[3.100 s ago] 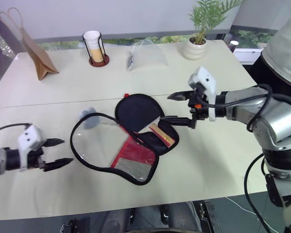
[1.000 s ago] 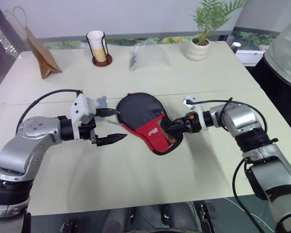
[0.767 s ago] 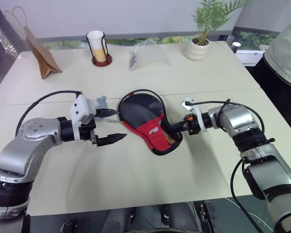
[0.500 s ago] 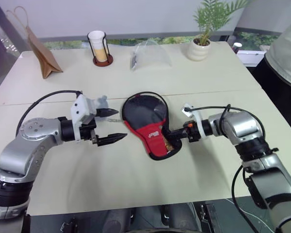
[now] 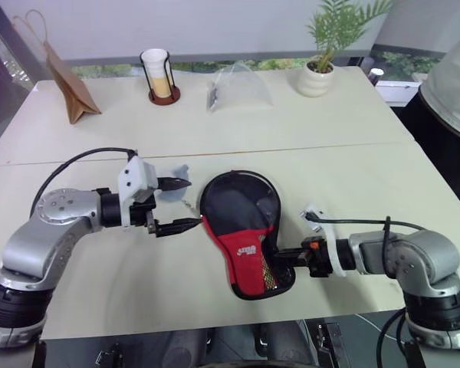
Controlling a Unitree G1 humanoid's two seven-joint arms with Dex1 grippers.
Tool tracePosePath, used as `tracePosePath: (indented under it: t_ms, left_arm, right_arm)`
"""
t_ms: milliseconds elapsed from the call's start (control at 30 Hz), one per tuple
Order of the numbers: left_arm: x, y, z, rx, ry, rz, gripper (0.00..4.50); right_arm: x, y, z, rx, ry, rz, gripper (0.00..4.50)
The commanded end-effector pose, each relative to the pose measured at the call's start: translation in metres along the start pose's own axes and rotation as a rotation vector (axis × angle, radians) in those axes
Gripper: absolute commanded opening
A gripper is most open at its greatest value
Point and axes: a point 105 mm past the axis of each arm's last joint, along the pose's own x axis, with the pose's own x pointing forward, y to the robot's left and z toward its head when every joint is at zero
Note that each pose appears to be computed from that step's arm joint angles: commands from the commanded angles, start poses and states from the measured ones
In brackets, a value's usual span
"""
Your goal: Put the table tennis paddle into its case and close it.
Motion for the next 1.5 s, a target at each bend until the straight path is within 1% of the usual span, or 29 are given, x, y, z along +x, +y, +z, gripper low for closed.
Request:
tracePosePath:
  t_ms: [33, 233, 333, 400, 433, 467, 567, 600, 700, 767, 833, 867, 900, 967, 1033, 1067, 1167, 1267, 1333, 1400, 1500]
  left_arm:
    - [-0.001, 0.000, 0.006, 0.051, 0.006, -0.019, 4.50]
    - [-0.001, 0.002, 0.001, 0.059, 0.022, -0.026, 4.50]
    - [0.000, 0.003, 0.000, 0.062, 0.024, -0.029, 4.50]
    - [0.000, 0.003, 0.000, 0.063, 0.025, -0.030, 4.50]
    - [-0.001, 0.004, -0.001, 0.063, 0.027, -0.028, 4.50]
    - [-0.002, 0.005, -0.001, 0.064, 0.028, -0.026, 4.50]
    - [-0.004, 0.007, -0.001, 0.065, 0.028, -0.020, 4.50]
    - [-0.005, 0.007, -0.001, 0.065, 0.028, -0.019, 4.50]
    - [-0.009, 0.010, 0.001, 0.070, 0.037, -0.011, 4.50]
    - [-0.012, 0.013, 0.003, 0.077, 0.043, 0.007, 4.50]
    - [-0.017, 0.017, 0.004, 0.080, 0.049, 0.026, 4.50]
    - [-0.020, 0.018, 0.005, 0.081, 0.052, 0.034, 4.50]
    - [-0.022, 0.021, 0.006, 0.083, 0.054, 0.053, 4.50]
    - [-0.029, 0.026, 0.007, 0.084, 0.060, 0.079, 4.50]
    - [-0.034, 0.030, 0.008, 0.085, 0.065, 0.105, 4.50]
    - [-0.037, 0.032, 0.008, 0.089, 0.074, 0.123, 4.50]
    - [-0.046, 0.039, 0.005, 0.098, 0.102, 0.164, 4.50]
    - [-0.054, 0.041, 0.000, 0.106, 0.143, 0.198, 4.50]
    - [-0.058, 0.041, -0.002, 0.102, 0.156, 0.211, 4.50]
    - [-0.060, 0.040, -0.003, 0.103, 0.162, 0.219, 4.50]
    - [-0.068, 0.045, -0.006, 0.117, 0.192, 0.259, 4.50]
  right_arm:
    - [0.000, 0.009, -0.009, 0.012, 0.021, 0.020, 0.04]
    - [0.002, 0.009, -0.015, 0.049, 0.011, -0.004, 0.04]
    - [0.002, 0.009, -0.016, 0.064, 0.005, -0.016, 1.03]
    - [-0.001, 0.006, -0.013, 0.070, -0.008, -0.033, 2.03]
    - [-0.004, 0.004, -0.011, 0.068, -0.016, -0.044, 2.43]
    - [-0.007, 0.002, -0.008, 0.066, -0.024, -0.051, 2.93]
    - [-0.019, 0.000, 0.005, 0.018, -0.031, -0.075, 4.30]
    - [-0.024, -0.004, 0.010, -0.005, -0.030, -0.100, 4.42]
    - [-0.045, -0.016, 0.028, -0.092, -0.028, -0.183, 4.42]
    - [-0.062, -0.021, 0.053, -0.202, -0.060, -0.226, 4.42]
    - [-0.067, -0.016, 0.074, -0.304, -0.091, -0.214, 4.42]
    - [-0.066, -0.012, 0.082, -0.346, -0.103, -0.198, 4.42]
    - [-0.063, -0.004, 0.094, -0.442, -0.121, -0.185, 4.42]
    - [-0.055, 0.008, 0.109, -0.579, -0.138, -0.160, 4.42]
    - [-0.041, 0.019, 0.124, -0.719, -0.168, -0.144, 4.42]
    - [-0.028, 0.025, 0.129, -0.788, -0.191, -0.116, 4.42]
    - [0.004, 0.035, 0.133, -0.940, -0.202, -0.057, 4.42]
    - [0.034, 0.033, 0.128, -1.008, -0.194, -0.023, 4.42]
    - [0.048, 0.028, 0.125, -1.034, -0.186, -0.016, 4.42]
    - [0.054, 0.025, 0.123, -1.042, -0.184, -0.016, 4.42]
    - [0.066, 0.013, 0.114, -0.992, -0.156, -0.005, 4.42]
